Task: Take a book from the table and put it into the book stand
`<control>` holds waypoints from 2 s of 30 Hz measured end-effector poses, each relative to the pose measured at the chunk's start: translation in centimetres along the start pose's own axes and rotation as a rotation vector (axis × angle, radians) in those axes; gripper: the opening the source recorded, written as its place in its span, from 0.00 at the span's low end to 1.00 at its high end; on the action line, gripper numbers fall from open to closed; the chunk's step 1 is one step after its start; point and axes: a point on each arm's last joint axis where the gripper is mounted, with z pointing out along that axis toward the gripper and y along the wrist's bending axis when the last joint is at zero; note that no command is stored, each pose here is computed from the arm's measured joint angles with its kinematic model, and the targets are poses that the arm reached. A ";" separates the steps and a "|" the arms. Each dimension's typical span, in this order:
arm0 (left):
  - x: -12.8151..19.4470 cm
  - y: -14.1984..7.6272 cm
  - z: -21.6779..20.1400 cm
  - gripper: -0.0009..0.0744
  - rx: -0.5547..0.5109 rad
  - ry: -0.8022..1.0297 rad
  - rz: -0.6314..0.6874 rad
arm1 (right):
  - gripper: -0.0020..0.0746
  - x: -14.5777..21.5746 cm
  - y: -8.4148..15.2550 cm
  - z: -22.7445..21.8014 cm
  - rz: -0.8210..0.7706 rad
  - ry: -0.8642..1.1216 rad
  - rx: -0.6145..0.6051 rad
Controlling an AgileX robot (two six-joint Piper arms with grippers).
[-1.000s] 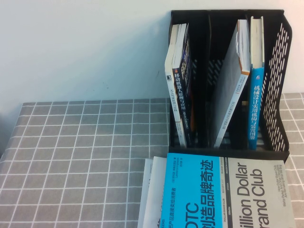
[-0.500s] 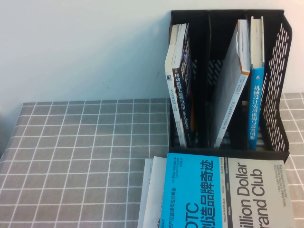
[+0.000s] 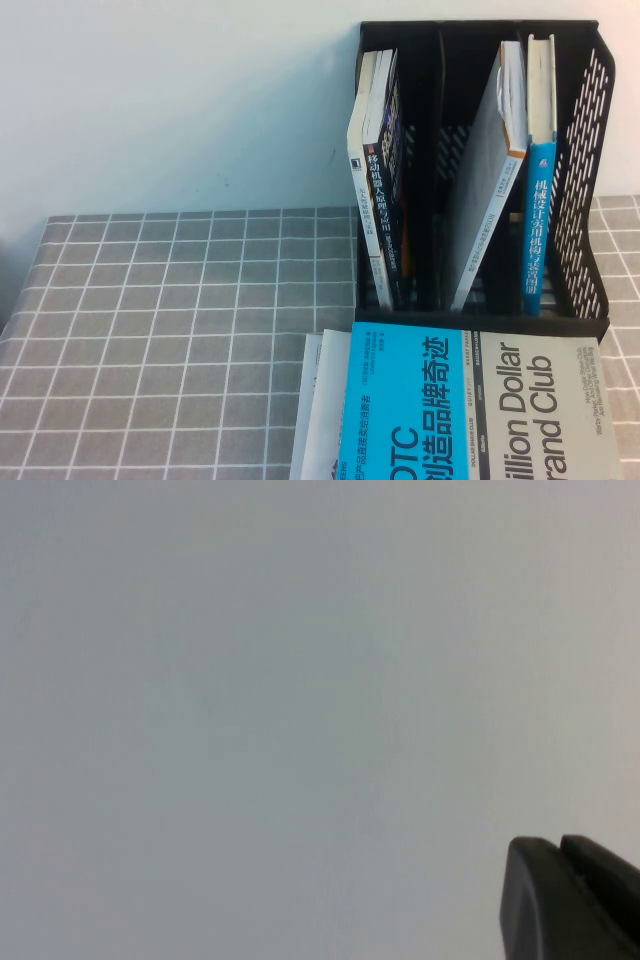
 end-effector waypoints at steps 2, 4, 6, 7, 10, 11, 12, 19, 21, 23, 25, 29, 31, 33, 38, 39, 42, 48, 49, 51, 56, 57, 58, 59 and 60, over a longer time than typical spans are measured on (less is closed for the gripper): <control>-0.1 0.0 0.0 0.01 0.002 -0.011 0.000 | 0.02 0.0 0.0 0.0 0.001 -0.005 0.000; -0.1 0.0 0.0 0.01 0.002 -0.014 0.000 | 0.02 0.0 0.0 0.0 0.001 -0.005 0.000; -0.1 0.0 0.0 0.01 0.002 -0.014 0.000 | 0.02 0.0 0.0 0.0 0.003 -0.003 0.000; -0.1 0.0 0.0 0.01 0.002 -0.014 0.000 | 0.02 0.0 0.0 0.0 0.002 0.000 0.000; -0.1 0.0 0.0 0.01 0.003 -0.015 0.000 | 0.02 0.0 0.0 0.0 -0.001 0.001 0.000; -0.2 0.0 0.0 0.01 0.003 -0.018 0.002 | 0.02 0.0 0.0 0.0 -0.007 0.001 0.000; -0.1 0.0 0.0 0.01 0.002 -0.014 0.004 | 0.02 0.0 0.0 0.0 -0.017 0.001 0.000; 1.7 0.2 -0.2 0.01 -0.023 0.187 0.024 | 0.02 0.4 0.0 0.0 -0.035 0.039 -0.001; 2.2 0.3 -0.3 0.01 -0.032 0.247 0.030 | 0.02 0.8 0.0 0.0 -0.038 0.084 -0.003; 2.7 0.4 -0.5 0.01 -0.043 0.302 0.028 | 0.02 1.2 0.0 -0.1 -0.042 0.134 -0.004; 3.1 0.5 -0.6 0.01 -0.053 0.347 0.020 | 0.02 1.6 0.0 -0.1 -0.042 0.171 -0.006; 3.7 0.6 -0.8 0.01 -0.074 0.418 -0.013 | 0.02 1.8 0.0 -0.2 -0.041 0.204 -0.007; 3.8 0.7 -0.9 0.01 -0.080 0.434 -0.027 | 0.02 1.8 0.0 -0.2 -0.041 0.204 -0.007; 3.8 0.7 -0.9 0.01 -0.090 0.434 -0.069 | 0.02 1.8 0.0 -0.2 -0.031 0.201 -0.006; 3.7 0.6 -0.9 0.01 -0.117 0.430 -0.187 | 0.02 1.5 0.0 -0.2 0.004 0.184 -0.002; 3.4 0.6 -0.7 0.01 -0.121 0.439 -0.194 | 0.02 1.2 0.0 -0.2 0.007 0.191 -0.002; 1.1 0.1 0.2 0.01 -0.120 0.432 -0.193 | 0.02 -0.8 0.0 -0.3 0.014 0.207 -0.002; -2.6 -0.6 3.3 0.01 -0.163 0.556 -0.193 | 0.02 -5.0 0.0 -1.0 0.015 0.294 -0.003; -2.9 -0.6 3.9 0.01 -0.174 0.590 -0.203 | 0.02 -5.4 0.0 -0.8 0.017 0.331 -0.004; -3.1 -0.8 5.1 0.01 -0.187 0.664 -0.196 | 0.02 -6.0 0.0 -0.4 0.017 0.428 -0.005; -2.5 -1.4 8.2 0.01 -0.148 0.881 -0.175 | 0.02 -7.2 0.1 1.5 0.006 0.660 -0.031; -2.1 -1.7 8.7 0.01 -0.127 0.918 -0.190 | 0.02 -7.3 0.3 2.0 0.005 0.705 -0.047; -1.6 -1.9 9.1 0.01 -0.106 0.959 -0.216 | 0.02 -7.4 0.4 2.5 0.007 0.741 -0.060; -1.2 -2.2 9.4 0.01 -0.078 0.989 -0.230 | 0.02 -7.5 0.5 3.2 0.011 0.780 -0.078; -0.7 -2.6 9.6 0.01 -0.048 1.024 -0.260 | 0.02 -7.4 0.7 3.8 0.019 0.820 -0.094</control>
